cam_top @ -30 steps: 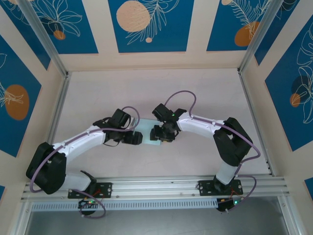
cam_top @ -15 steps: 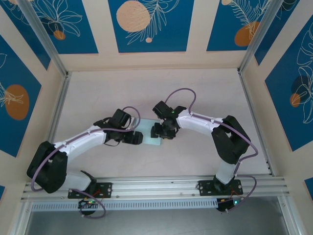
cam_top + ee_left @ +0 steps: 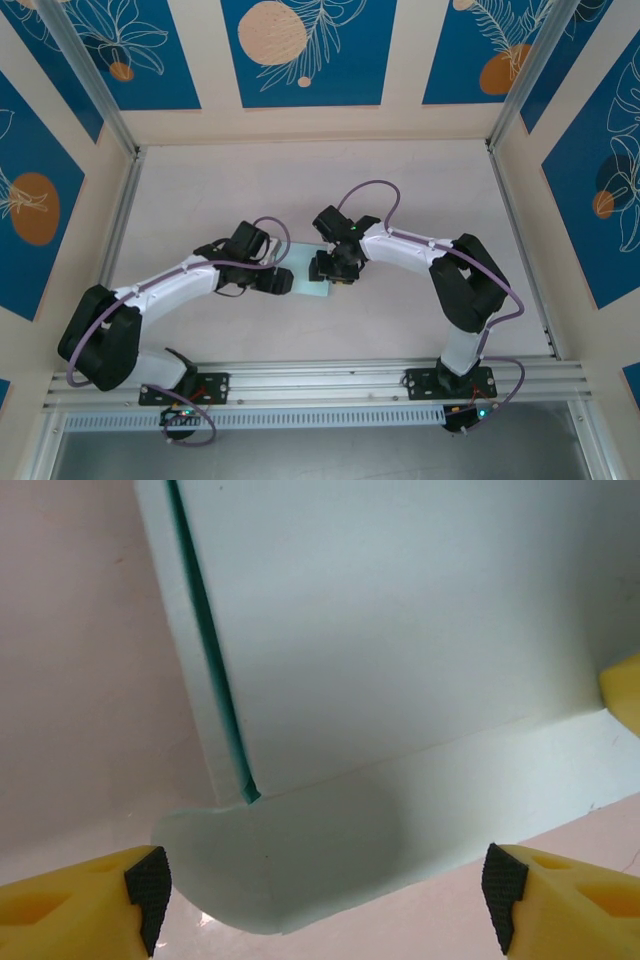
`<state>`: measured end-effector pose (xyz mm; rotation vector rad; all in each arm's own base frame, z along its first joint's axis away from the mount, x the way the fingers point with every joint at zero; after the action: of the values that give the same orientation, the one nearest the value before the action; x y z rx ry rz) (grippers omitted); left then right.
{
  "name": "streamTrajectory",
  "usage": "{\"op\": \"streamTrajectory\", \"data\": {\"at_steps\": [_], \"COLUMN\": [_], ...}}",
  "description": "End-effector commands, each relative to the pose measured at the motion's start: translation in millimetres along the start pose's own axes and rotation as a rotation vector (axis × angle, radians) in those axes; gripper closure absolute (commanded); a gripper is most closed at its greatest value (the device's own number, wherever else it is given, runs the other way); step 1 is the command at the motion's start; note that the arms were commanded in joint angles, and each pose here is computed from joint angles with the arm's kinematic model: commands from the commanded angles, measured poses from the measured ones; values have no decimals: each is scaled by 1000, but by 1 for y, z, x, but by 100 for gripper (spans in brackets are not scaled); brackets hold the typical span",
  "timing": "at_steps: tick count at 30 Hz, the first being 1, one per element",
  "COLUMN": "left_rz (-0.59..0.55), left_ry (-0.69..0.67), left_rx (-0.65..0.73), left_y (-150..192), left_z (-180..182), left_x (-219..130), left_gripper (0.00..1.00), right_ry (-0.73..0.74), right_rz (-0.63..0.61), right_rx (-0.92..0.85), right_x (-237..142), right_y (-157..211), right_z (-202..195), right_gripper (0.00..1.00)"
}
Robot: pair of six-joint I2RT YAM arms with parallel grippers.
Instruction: Fold the paper box
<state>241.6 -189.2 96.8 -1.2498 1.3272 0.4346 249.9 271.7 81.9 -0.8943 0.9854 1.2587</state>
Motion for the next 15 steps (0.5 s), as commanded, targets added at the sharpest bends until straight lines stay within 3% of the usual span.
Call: {"op": "streamTrajectory", "data": {"at_steps": [1,7,15], "left_rz": [-29,12,66], "left_ry": [20,36,68], "left_rx": [26,14,-32], "left_y": [-13,-11,-2], "left_z": [-3,-3,-7], "left_x": [0,11,15], "left_gripper": [15,13,19], "right_ry": [-4,-3,-11], "right_rz": [18,26,32], "right_rx": [1,10,17], "right_x": [4,7,9], "right_y": [0,0,2], "right_z": [1,-1,-1], "right_gripper": [46,47,48]}}
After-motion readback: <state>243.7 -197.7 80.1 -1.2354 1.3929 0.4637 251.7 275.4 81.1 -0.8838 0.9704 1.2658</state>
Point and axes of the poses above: each hand's point on the last joint's axis, 136 mm out from that joint toward the fingers, its own x axis out along the fingers, its own z axis along the line the jaws close on, y = z × x, the point moved 3 cm from there along -x, back along the fingers, and after that the axes turned 8 degrees about x, right-handed, at the moved point
